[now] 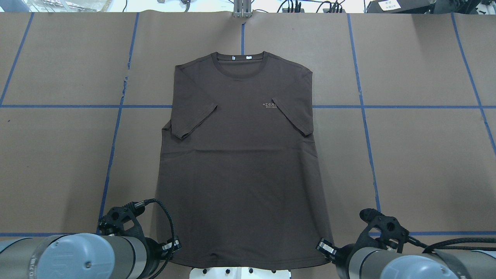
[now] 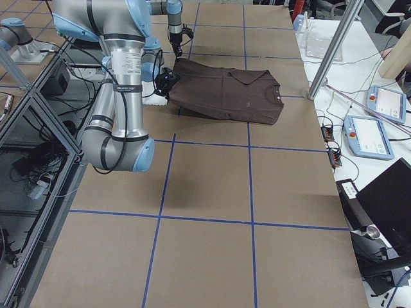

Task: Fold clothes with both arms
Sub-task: 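Lift the hem with both grippers and fold it toward the collar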

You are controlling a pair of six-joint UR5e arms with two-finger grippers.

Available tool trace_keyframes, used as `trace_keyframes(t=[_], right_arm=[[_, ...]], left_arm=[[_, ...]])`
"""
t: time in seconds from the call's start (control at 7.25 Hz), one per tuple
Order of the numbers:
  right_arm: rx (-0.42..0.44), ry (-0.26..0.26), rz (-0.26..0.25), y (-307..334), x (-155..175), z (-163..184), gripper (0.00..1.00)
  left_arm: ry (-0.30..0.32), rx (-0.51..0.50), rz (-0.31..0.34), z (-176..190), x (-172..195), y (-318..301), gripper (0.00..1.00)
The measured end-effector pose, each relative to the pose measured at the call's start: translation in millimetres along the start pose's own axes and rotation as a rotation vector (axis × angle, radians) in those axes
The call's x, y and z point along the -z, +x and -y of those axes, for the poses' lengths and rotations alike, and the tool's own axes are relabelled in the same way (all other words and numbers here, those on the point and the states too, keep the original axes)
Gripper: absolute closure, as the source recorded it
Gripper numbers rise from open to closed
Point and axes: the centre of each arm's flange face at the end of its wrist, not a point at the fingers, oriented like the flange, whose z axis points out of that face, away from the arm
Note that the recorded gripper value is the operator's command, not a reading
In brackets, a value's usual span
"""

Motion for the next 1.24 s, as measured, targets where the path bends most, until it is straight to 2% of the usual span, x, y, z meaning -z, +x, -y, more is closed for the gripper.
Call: trace_keyframes(t=[0.28, 0.41, 0.55, 0.83, 1.1, 1.24], right_arm=[[-0.035, 0.038, 0.059, -28.1, 26.7, 35.9, 1.00], [-0.038, 0.060, 0.086, -53.5, 36.9, 56.9, 1.00], [-0.037, 0.092, 0.093, -86.1, 37.3, 83.8, 1.00], [-0.017, 0.175, 0.057, -157.5, 14.2, 175.2, 1.00], [-0.020, 0.221, 0.020, -210.8, -22.0, 283.8, 1.00], [-0.029, 0.239, 0.008, -235.1, -39.8, 328.3, 1.00]], left_arm=[[0.059, -0.059, -0.061, 35.7, 29.1, 22.4, 1.00], [0.117, -0.092, -0.090, 66.9, 39.6, 40.5, 1.00], [0.188, -0.129, -0.093, 104.6, 38.9, 60.1, 1.00], [0.332, -0.173, -0.061, 205.3, 13.2, 98.0, 1.00], [0.413, -0.172, -0.088, 290.3, -22.5, 115.8, 1.00], [0.445, -0.170, -0.097, 321.7, -29.6, 133.4, 1.00]])
